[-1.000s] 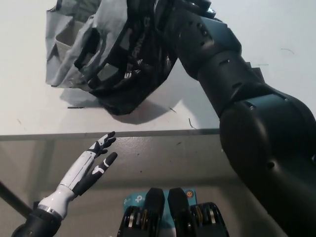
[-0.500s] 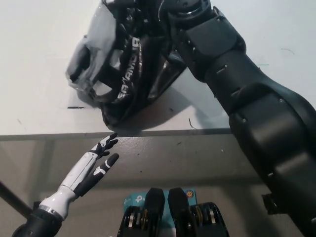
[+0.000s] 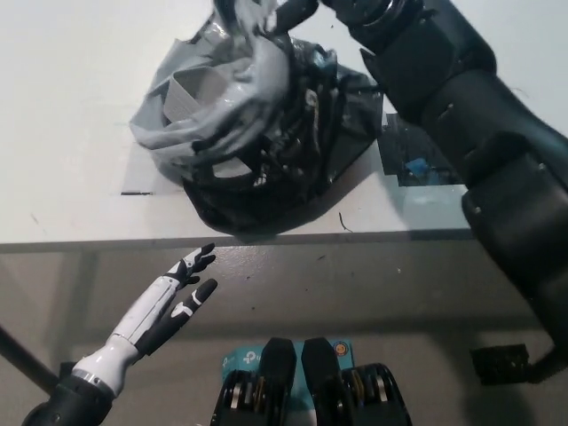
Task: Use the right hand to pick up a small rectangular container and put it into a plastic bag and lift the bag
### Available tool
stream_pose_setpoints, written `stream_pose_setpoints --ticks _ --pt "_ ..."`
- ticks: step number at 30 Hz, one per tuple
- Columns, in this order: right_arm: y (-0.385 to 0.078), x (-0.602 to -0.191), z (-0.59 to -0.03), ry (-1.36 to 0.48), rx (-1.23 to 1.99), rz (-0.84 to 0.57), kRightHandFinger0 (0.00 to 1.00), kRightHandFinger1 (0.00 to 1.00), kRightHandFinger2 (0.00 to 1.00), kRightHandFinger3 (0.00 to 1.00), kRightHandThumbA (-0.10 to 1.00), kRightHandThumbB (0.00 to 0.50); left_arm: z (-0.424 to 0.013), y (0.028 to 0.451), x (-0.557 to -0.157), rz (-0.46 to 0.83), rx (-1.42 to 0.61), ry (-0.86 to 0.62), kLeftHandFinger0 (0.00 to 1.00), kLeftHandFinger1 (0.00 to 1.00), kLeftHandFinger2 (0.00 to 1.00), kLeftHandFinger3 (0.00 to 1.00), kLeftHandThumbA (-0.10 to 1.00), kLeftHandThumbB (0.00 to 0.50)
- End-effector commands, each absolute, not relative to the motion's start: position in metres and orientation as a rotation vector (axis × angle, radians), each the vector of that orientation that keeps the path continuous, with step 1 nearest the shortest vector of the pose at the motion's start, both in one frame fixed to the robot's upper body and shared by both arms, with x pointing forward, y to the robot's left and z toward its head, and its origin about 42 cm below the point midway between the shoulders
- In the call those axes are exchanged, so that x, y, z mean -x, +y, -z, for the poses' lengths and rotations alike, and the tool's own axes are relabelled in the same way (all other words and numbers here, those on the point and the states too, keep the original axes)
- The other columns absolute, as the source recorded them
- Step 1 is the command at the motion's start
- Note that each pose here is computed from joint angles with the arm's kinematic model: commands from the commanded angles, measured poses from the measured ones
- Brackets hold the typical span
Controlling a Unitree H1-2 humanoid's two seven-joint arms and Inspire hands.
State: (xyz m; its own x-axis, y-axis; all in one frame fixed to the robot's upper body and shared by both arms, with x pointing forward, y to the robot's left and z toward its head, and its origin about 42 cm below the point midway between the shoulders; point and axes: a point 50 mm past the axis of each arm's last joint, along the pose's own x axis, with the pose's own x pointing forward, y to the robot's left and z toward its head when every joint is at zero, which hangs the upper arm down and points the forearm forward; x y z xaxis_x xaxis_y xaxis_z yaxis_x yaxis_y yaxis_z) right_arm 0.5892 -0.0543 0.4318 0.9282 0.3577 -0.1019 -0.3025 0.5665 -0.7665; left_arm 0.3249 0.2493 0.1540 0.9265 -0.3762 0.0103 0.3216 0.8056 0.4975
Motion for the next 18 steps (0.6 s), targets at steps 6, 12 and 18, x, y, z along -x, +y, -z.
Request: stream_pose_setpoints --ticks 6,12,18 --pt "-0.065 -0.58 -0.532 -0.08 1.235 -0.512 1.0 1.0 1.0 1.0 0.69 0.363 -0.167 0.255 -0.324 0.442 -0.646 -0.144 0.96 1.0 1.0 1.0 1.0 0.106" --pt "-0.081 -0.576 -0.557 -0.091 1.218 -0.511 1.0 1.0 1.0 1.0 1.0 0.46 -0.163 0.254 -0.321 0.446 -0.659 -0.138 0.94 1.0 1.0 1.0 1.0 0.114" --pt "-0.095 -0.57 -0.572 -0.186 1.032 -0.511 1.0 1.0 1.0 1.0 0.96 0.43 -0.158 0.253 -0.318 0.451 -0.673 -0.126 0.93 0.99 1.0 1.0 1.0 0.11"
